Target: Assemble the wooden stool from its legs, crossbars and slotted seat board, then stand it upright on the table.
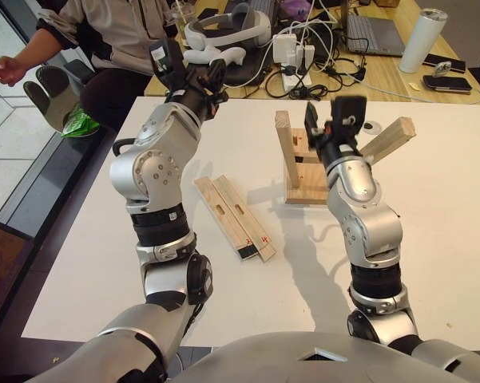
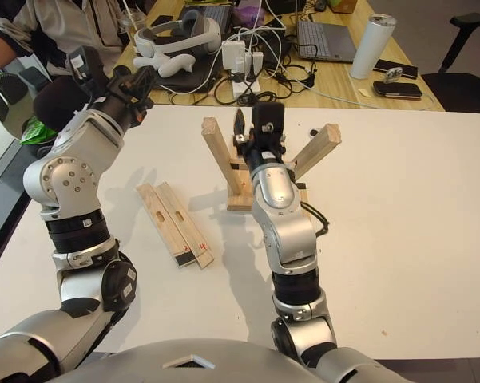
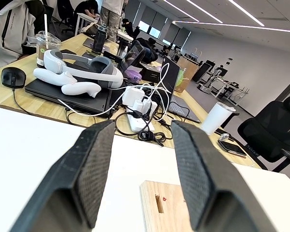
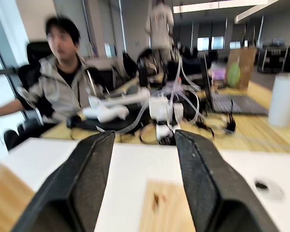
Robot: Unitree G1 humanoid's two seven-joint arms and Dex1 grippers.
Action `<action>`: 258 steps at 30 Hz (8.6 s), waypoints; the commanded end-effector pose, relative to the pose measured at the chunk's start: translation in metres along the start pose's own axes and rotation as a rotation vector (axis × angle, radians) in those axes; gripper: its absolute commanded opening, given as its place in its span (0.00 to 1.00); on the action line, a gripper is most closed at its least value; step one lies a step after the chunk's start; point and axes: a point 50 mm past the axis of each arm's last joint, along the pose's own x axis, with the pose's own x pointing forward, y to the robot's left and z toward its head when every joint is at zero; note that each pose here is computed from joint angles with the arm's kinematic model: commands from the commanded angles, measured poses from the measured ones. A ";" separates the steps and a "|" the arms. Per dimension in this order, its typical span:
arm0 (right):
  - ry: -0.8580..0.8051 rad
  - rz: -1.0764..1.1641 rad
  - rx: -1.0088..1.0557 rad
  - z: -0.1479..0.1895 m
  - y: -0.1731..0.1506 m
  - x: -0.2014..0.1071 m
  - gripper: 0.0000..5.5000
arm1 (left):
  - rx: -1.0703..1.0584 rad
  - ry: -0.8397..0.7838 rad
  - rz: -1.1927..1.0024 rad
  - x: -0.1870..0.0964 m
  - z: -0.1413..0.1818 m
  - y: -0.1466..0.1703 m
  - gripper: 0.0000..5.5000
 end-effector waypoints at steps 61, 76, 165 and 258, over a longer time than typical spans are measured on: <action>0.314 -0.168 0.279 -0.052 -0.101 -0.029 0.14 | 0.178 0.242 0.066 -0.029 -0.066 -0.009 0.38; 0.297 -0.385 0.349 -0.057 -0.119 -0.042 0.14 | 0.222 0.209 0.313 -0.034 -0.046 0.056 0.38; 0.243 0.013 0.201 -0.013 -0.114 -0.011 0.14 | 0.399 0.249 -0.560 0.042 -0.014 0.024 0.64; 0.476 0.148 0.174 -0.052 -0.007 -0.058 0.32 | 0.130 0.688 0.211 -0.094 -0.077 0.063 0.80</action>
